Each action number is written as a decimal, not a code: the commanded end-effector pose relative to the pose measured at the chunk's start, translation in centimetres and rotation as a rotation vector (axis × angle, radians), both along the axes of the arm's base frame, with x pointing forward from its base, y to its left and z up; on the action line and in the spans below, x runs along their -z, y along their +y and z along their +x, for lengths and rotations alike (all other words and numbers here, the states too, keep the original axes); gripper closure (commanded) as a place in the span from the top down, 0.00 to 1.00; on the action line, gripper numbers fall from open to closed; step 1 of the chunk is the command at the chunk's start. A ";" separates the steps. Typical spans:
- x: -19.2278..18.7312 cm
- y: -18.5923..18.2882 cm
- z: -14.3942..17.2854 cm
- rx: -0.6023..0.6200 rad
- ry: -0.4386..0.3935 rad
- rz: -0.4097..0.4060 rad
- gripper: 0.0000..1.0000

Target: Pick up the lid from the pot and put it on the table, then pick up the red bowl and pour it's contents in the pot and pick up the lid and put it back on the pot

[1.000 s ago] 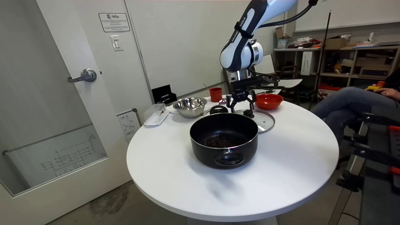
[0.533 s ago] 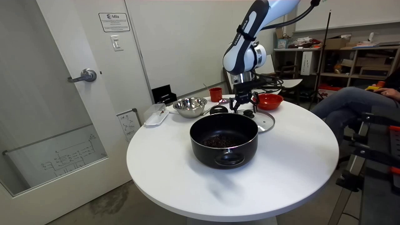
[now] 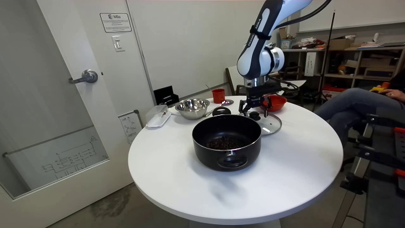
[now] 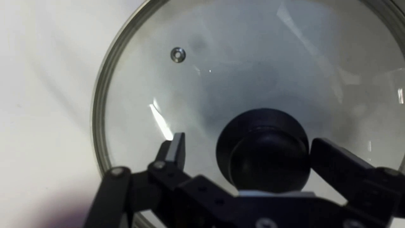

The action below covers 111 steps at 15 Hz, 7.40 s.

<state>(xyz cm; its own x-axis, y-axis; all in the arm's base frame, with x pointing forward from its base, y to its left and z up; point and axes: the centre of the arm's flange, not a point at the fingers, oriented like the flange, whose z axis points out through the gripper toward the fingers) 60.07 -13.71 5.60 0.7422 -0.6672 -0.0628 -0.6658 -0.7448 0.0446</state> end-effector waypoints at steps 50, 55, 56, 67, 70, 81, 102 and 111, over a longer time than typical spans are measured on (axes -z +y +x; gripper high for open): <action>-1.3 -0.4 2.3 -0.003 0.027 0.000 0.25; -1.7 -0.4 2.4 0.017 0.039 0.008 0.25; -1.9 -0.4 2.3 0.021 0.037 0.007 0.25; -4.1 -0.4 1.2 0.041 0.016 0.009 0.25; -5.4 -0.5 0.0 0.044 -0.004 0.012 0.25; -9.8 0.6 -3.3 0.043 -0.040 0.009 0.25; -16.8 4.8 -6.0 -0.011 -0.074 -0.035 0.25; -17.8 12.9 -4.5 -0.125 -0.083 0.063 0.25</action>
